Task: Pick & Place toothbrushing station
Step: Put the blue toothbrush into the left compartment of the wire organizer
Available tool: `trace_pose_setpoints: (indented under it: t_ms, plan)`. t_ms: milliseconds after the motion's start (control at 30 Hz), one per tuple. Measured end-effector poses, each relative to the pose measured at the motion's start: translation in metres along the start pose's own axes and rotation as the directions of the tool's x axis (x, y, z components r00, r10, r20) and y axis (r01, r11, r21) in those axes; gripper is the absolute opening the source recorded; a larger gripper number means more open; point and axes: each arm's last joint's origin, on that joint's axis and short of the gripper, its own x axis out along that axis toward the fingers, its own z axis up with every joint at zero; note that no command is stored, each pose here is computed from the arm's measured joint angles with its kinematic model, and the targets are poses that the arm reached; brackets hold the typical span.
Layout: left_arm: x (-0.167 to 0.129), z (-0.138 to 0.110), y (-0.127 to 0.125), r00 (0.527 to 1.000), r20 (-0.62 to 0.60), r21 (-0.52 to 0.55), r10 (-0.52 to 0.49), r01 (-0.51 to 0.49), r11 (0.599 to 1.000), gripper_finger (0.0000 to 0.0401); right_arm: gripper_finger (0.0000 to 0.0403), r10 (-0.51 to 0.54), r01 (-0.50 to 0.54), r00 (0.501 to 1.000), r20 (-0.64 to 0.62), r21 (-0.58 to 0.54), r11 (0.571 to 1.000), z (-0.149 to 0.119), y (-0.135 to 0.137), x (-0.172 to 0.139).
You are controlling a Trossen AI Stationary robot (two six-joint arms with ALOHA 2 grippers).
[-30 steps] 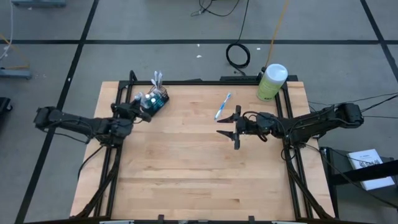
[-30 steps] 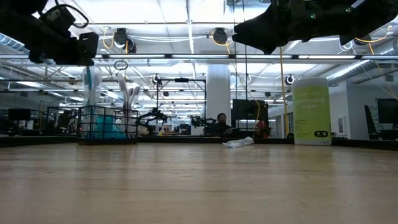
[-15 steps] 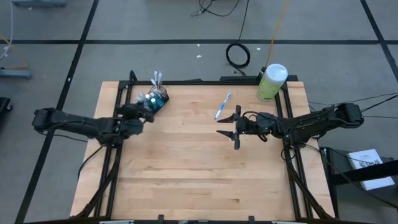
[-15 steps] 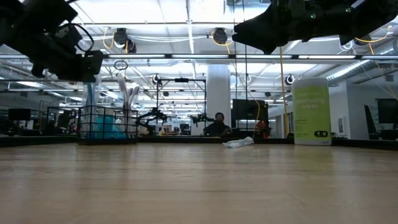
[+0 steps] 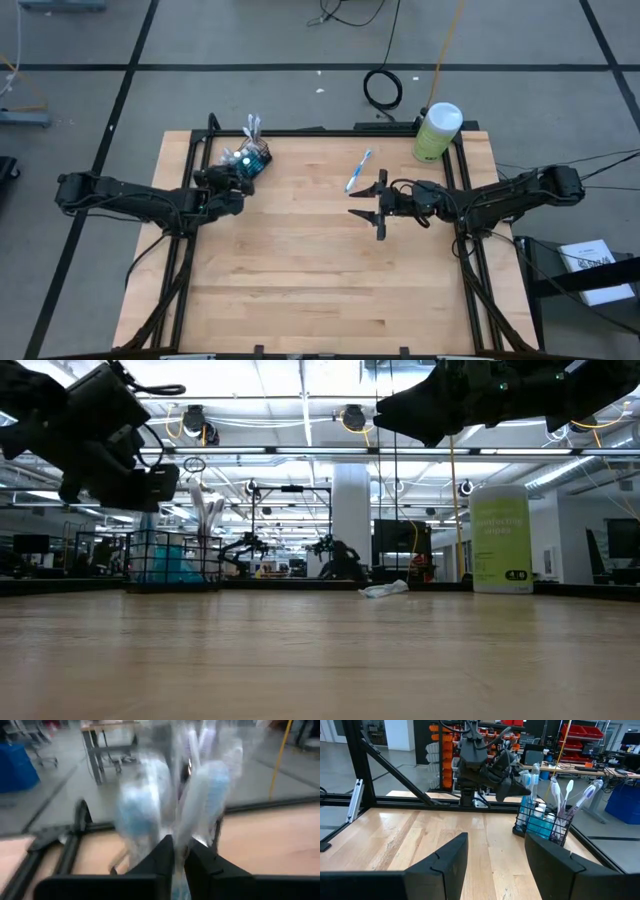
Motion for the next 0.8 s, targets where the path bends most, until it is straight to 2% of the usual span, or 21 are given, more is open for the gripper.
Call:
trace_pose_setpoints:
  t_ms: [233,400,600,800]
  plan:
    - [0.0,0.001,-0.001,0.999,-0.028,-0.009,-0.04,0.039,0.999,0.0154,0.0187,0.0,0.0,1.0,0.0,0.0,1.0,0.0,0.0,0.0]
    - [-0.002,0.004,-0.003,0.994,-0.049,0.014,-0.097,0.098,0.995,0.0218,0.0187,0.0,0.0,1.0,0.0,0.0,1.0,0.0,0.0,0.0]
    - [-0.008,0.017,-0.007,0.982,-0.004,0.023,-0.188,0.189,0.982,0.0256,0.0187,0.0,0.0,1.0,-0.001,0.0,1.0,0.0,0.0,0.0]
    - [-0.017,0.032,-0.007,0.965,0.069,0.024,-0.254,0.253,0.967,0.0266,0.0187,0.001,-0.001,1.0,-0.009,0.0,1.0,-0.001,0.0,0.0]
